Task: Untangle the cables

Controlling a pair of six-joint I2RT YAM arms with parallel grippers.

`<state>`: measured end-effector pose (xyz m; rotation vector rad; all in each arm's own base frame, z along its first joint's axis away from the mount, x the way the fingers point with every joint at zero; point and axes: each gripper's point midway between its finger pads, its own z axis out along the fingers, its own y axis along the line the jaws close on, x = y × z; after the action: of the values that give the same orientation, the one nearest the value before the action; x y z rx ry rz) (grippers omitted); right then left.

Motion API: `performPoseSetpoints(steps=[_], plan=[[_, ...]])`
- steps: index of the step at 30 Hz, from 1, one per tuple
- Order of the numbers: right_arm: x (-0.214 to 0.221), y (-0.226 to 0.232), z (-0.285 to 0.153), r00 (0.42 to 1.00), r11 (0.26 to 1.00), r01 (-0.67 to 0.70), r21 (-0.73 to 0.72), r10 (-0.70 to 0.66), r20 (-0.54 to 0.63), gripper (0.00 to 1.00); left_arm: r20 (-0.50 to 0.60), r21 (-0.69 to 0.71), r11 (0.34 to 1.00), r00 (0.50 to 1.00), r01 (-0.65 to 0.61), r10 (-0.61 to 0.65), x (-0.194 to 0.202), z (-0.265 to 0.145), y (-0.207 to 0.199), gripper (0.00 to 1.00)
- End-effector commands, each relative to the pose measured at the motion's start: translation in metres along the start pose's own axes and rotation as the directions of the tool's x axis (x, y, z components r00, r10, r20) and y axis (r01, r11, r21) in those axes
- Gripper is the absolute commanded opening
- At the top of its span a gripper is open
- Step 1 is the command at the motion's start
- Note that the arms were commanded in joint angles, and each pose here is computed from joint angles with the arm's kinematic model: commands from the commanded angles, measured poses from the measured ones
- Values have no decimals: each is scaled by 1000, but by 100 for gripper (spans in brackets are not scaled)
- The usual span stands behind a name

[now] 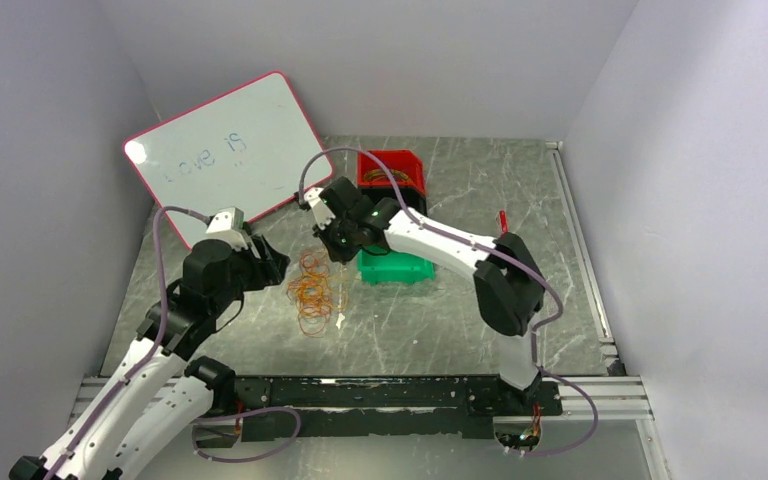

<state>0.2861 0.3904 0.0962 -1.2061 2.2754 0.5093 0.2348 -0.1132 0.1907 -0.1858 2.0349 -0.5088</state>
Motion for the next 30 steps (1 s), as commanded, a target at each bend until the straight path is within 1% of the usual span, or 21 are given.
performPoseSetpoints(steps=[1,3,5,7,8,9,10,13,17,21,26,30], plan=[[-33,14,-48,995,999,-7,-42,11,100,0,127,95,994,991,-57,44,-35,-15,-22,68],[-44,20,-65,990,998,-15,-61,23,137,0,203,136,986,977,-96,67,-51,-25,-30,70],[-55,28,-80,983,993,-26,-112,45,179,0,263,164,978,961,-133,86,-63,-31,-37,72],[-67,35,-96,972,986,-43,-163,78,220,0,296,181,970,950,-161,102,-70,-32,-42,76],[-73,36,-103,966,982,-55,-179,97,238,0,305,194,967,947,-166,102,-73,-32,-46,78],[-78,37,-110,960,978,-67,-196,116,254,0,312,198,959,940,-204,135,-74,-30,-49,79],[-85,38,-116,953,974,-76,-212,133,272,0,315,212,953,938,-217,143,-75,-29,-52,80],[-100,41,-135,935,965,-88,-248,166,314,0,334,273,931,931,-243,145,-77,-25,-67,85],[-107,44,-146,930,959,-91,-268,178,322,0,357,342,899,923,-275,146,-78,-21,-82,90],[-108,46,-150,931,951,-98,-292,191,312,0,388,370,873,907,-317,164,-82,-20,-91,92],[-116,52,-161,912,935,-108,-337,228,340,0,414,421,832,892,-362,178,-83,-22,-104,93],[-123,54,-166,900,926,-115,-359,250,357,0,401,492,786,899,-374,176,-74,-19,-116,93]])
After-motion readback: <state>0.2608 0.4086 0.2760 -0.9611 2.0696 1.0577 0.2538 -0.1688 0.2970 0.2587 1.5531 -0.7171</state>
